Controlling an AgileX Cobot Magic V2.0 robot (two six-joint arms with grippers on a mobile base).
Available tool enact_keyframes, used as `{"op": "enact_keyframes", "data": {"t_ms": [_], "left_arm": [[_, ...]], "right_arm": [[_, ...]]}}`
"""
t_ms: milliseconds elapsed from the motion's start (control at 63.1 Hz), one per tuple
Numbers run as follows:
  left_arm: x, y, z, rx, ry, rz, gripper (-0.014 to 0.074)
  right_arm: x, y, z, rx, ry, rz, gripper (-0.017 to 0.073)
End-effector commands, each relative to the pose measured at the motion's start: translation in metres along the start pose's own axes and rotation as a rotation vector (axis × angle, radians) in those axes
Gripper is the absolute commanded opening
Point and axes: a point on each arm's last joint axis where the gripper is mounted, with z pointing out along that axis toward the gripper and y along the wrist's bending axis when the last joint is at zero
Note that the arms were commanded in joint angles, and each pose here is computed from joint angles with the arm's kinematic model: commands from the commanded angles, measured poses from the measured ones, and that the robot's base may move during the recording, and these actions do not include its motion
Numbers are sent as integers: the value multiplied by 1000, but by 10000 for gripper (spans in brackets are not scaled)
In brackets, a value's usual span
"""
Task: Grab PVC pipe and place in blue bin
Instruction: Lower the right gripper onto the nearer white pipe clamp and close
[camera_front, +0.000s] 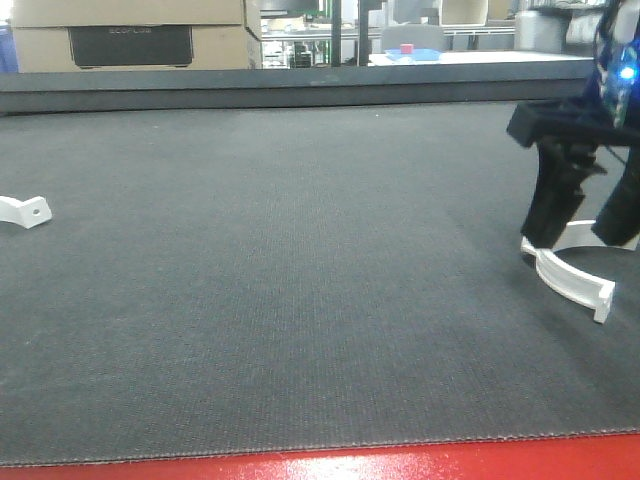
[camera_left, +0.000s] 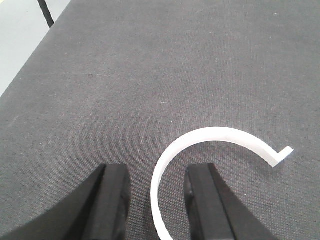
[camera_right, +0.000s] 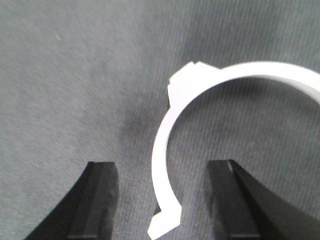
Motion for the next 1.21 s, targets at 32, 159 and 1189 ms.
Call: {"op": "enact_keyframes", "data": {"t_ms": [32, 159, 1189], "left_arm": [[-5, 1, -1, -5, -37, -17, 213], [-6, 1, -1, -5, -47, -17, 213], [-10, 2, -1, -9, -90, -17, 213]], "right_arm": [[-2, -1, 2, 19, 12, 4, 276], [-3, -2, 5, 22, 10, 7, 276], [-11, 0, 30, 71, -9, -65, 244]]}}
